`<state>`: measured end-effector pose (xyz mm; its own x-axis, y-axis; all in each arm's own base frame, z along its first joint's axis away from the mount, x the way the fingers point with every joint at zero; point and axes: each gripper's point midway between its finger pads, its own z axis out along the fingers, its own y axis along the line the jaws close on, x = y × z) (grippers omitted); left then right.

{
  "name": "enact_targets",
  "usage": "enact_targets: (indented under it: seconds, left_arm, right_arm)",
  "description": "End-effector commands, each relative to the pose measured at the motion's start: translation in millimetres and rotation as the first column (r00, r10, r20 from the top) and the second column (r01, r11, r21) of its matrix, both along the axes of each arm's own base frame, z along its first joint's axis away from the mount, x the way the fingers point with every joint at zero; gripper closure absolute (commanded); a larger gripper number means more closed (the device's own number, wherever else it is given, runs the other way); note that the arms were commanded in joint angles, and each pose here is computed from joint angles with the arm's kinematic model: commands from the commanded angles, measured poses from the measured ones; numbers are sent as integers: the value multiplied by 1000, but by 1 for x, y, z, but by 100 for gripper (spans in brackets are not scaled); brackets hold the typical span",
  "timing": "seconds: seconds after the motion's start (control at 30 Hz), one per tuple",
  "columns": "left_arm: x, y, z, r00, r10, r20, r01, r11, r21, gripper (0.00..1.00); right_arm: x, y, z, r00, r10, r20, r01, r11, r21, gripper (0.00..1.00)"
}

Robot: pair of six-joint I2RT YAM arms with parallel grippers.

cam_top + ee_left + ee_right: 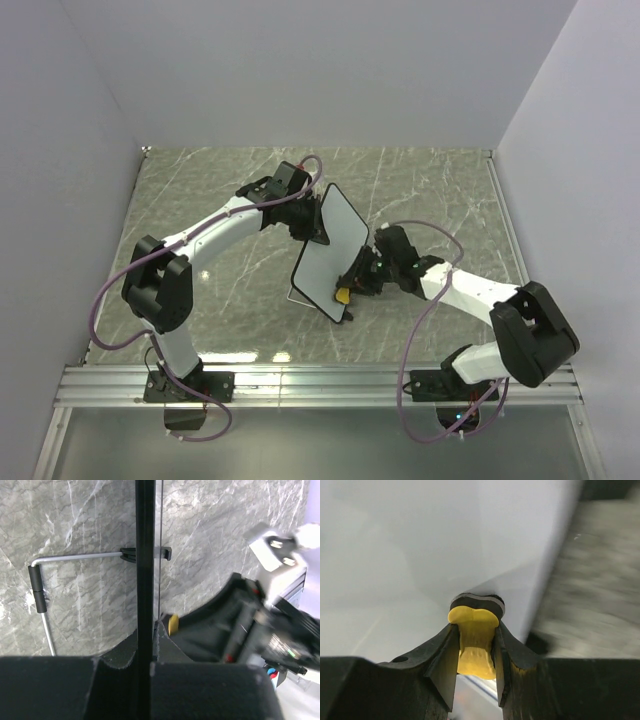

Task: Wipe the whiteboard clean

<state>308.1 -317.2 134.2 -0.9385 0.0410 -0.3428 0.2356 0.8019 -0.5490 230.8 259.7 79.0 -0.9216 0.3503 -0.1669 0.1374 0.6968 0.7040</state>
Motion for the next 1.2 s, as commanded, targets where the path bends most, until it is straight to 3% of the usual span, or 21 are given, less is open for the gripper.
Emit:
enact_targets:
  seconds: [0.0,0.17,0.3,0.43,0.53,0.63,0.67,0.73,0.77,0.8,0.9,0.97,1.17]
  left_arm:
    - [-69,52,-128,971,-33,-236,133,896,424,100]
    - [-68,51,-128,971,-44,-237,144,895,423,100]
    - [-66,51,-126,973,-44,-228,140,895,424,100]
    - [-60,59,-123,977,-36,-209,133,873,470,99]
    - [-55,64,-119,982,-28,-189,121,856,503,75]
    - [-49,66,-111,987,-17,-161,100,847,523,61]
    - [-45,64,-104,989,-14,-145,88,850,519,52]
    - [-43,65,-98,991,-10,-133,78,850,521,49]
    - [-40,62,-93,992,-8,-122,70,856,513,47]
    - [-39,61,-89,993,-7,-116,66,858,509,47]
    - [-38,60,-80,994,-4,-106,57,864,501,46]
    - [-38,60,-73,995,-3,-101,53,866,497,45]
    - [-34,69,-55,998,20,-53,10,853,522,42]
  right_arm:
    - [-9,-25,-30,997,-49,-67,46,997,-55,100]
    - [-3,-40,-22,996,-72,-56,68,996,-56,100]
    - [16,-48,29,994,-72,86,79,994,-74,100]
    - [26,-88,49,974,-142,178,177,963,-202,100]
    - [22,-122,20,965,-235,113,259,917,-302,100]
    - [18,-147,-14,953,-299,58,297,870,-394,100]
    - [17,-152,-20,947,-316,53,309,857,-412,97]
    - [14,-164,-39,937,-347,34,323,827,-461,85]
    - [15,-167,-43,933,-358,38,332,816,-474,77]
    - [15,-170,-47,931,-363,35,332,807,-488,61]
    - [16,-174,-57,928,-372,31,333,787,-519,41]
    - [17,-175,-59,929,-369,29,328,784,-526,38]
    - [16,-177,-50,931,-362,47,331,782,-529,12]
